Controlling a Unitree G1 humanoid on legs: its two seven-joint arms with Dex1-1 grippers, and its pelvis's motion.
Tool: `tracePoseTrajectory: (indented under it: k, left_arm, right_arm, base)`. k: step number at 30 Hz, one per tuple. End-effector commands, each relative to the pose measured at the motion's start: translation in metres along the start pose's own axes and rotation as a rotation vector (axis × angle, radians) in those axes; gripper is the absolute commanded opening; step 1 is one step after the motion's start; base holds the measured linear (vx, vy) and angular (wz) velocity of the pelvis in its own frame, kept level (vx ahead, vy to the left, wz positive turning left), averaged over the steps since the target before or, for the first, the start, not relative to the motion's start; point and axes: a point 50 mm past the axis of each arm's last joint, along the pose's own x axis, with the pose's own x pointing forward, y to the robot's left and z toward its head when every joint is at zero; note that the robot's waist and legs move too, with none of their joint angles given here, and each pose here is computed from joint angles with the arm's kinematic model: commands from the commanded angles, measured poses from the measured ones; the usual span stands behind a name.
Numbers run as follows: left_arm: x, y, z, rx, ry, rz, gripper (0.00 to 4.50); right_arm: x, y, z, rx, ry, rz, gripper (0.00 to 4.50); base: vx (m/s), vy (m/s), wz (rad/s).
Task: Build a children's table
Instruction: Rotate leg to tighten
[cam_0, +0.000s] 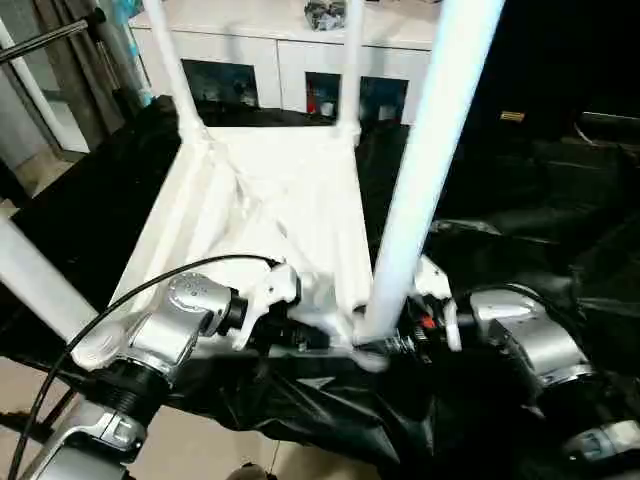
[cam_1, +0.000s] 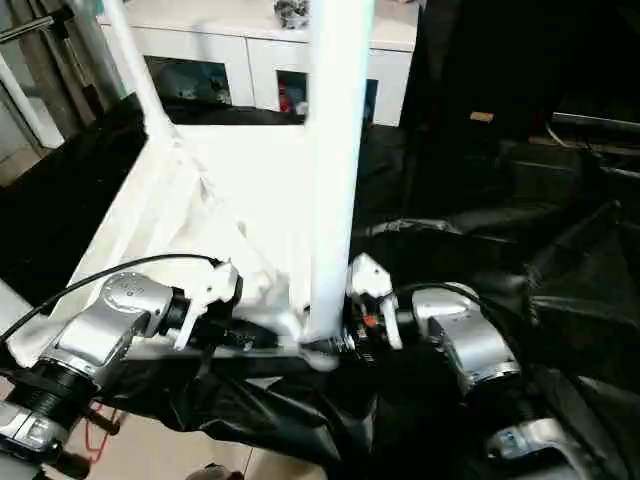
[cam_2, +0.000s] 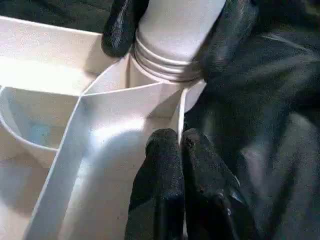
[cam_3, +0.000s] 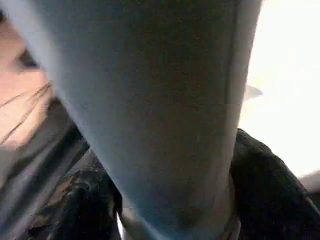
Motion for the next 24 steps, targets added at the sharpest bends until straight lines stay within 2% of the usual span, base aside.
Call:
tracePoseTrajectory:
  k: [1,4,6,9,10,11,12,17,20,24]
  left_arm:
    - [0.01,0.009,0.014,0.011,-0.047,0.093,0.0]
    - [0.023,0.014,0.017,-0.034,-0.063,0.181,0.0]
    - [0.031,0.015,0.02,-0.043,-0.065,0.219,0.0]
    - [0.044,0.014,0.024,-0.056,-0.074,0.245,0.0]
    - [0.054,0.011,0.029,-0.056,-0.085,0.243,0.0]
    - [0.056,0.01,0.03,-0.054,-0.088,0.24,0.0]
    - [0.059,0.008,0.032,-0.05,-0.093,0.227,0.0]
    - [0.058,0.005,0.032,-0.025,-0.1,0.173,0.0]
    - [0.049,0.001,0.03,-0.001,-0.108,0.098,0.0]
    - [0.037,-0.002,0.023,0.035,-0.069,0.019,0.0]
  right_arm:
    - [0.013,-0.009,-0.008,0.024,0.029,-0.18,2.63]
    - [0.028,-0.018,-0.016,0.107,0.042,-0.403,2.63]
    - [0.036,-0.019,-0.018,0.149,0.04,-0.48,2.63]
    - [0.049,-0.016,-0.017,0.162,0.038,-0.527,2.63]
    - [0.056,-0.014,-0.013,0.145,0.022,-0.519,2.63]
    - [0.057,-0.013,-0.013,0.14,0.019,-0.516,3.19]
    - [0.057,-0.014,-0.011,0.145,0.006,-0.505,3.19]
    - [0.047,-0.02,-0.003,0.125,-0.018,-0.48,3.59]
    - [0.032,-0.023,0.003,0.072,-0.013,-0.37,3.73]
    - [0.01,-0.017,0.009,-0.021,0.004,-0.154,3.73]
  base:
    - [0.0,0.0,0.0]
    - [0.0,0.0,0.0]
    - [0.0,0.0,0.0]
    - [0.0,0.0,0.0]
    - [0.0,0.0,0.0]
    - [0.0,0.0,0.0]
    - [0.0,0.0,0.0]
    - [0.0,0.0,0.0]
    - [0.0,0.0,0.0]
    - [0.025,0.0,0.01]
